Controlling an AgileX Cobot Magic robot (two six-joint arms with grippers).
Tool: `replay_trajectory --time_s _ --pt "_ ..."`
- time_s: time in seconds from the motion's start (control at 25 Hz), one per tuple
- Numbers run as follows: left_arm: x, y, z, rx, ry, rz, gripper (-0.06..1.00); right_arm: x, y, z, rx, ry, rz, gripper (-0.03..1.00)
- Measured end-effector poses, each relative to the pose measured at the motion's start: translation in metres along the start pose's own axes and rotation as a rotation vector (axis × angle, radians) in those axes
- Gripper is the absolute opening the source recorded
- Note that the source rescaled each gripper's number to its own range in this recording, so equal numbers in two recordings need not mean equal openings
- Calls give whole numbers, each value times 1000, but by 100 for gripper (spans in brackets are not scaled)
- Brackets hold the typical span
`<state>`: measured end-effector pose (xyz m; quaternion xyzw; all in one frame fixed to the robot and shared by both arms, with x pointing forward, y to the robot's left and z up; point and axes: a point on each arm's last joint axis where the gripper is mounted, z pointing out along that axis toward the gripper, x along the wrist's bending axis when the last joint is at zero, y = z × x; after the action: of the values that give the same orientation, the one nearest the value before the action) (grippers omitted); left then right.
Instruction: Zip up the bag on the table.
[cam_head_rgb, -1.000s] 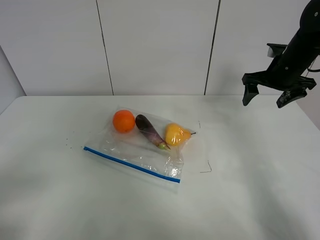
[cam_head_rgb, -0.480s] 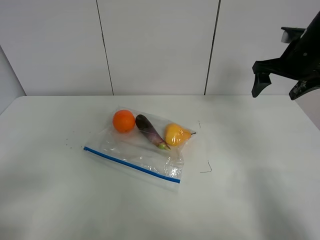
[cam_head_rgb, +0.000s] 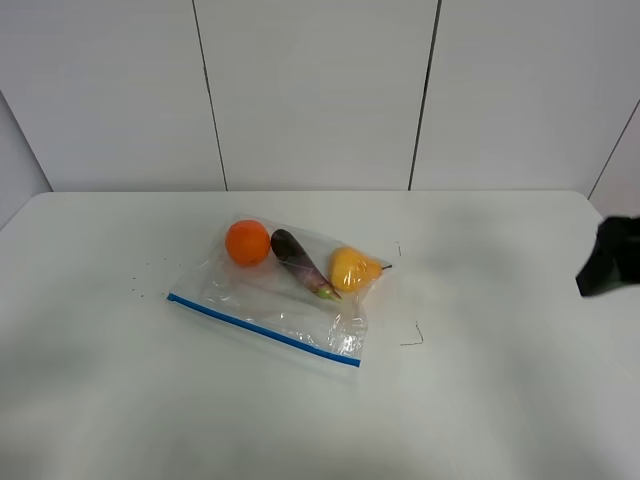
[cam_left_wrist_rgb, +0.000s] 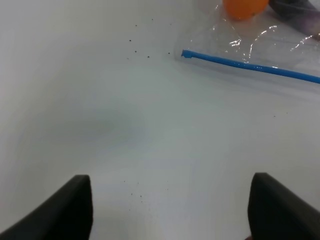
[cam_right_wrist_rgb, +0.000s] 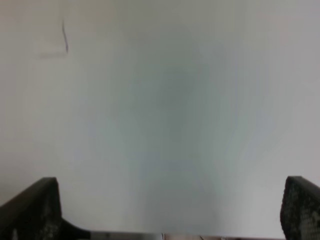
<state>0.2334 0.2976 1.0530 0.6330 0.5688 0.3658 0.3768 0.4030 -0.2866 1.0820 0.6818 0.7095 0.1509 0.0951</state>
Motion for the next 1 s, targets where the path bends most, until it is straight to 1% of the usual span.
replay_trajectory --time_s 0.28,0.48,0.64,0.72,0.76,1.0 --pt "0 0 0 0 0 0 86 -2 -98 8 -248 -8 -12 97" --pt "0 0 0 0 0 0 86 -1 -132 -17 -542 -10 -33 97" --pt "0 0 0 0 0 0 86 0 -157 -30 -716 -6 -47 97" --pt "0 0 0 0 0 0 86 0 -165 -33 -773 -5 -50 97" --pt "0 0 0 0 0 0 86 0 -166 -34 -782 -6 -51 97" --pt "0 0 0 0 0 0 86 0 -167 -33 -787 -9 -51 97"
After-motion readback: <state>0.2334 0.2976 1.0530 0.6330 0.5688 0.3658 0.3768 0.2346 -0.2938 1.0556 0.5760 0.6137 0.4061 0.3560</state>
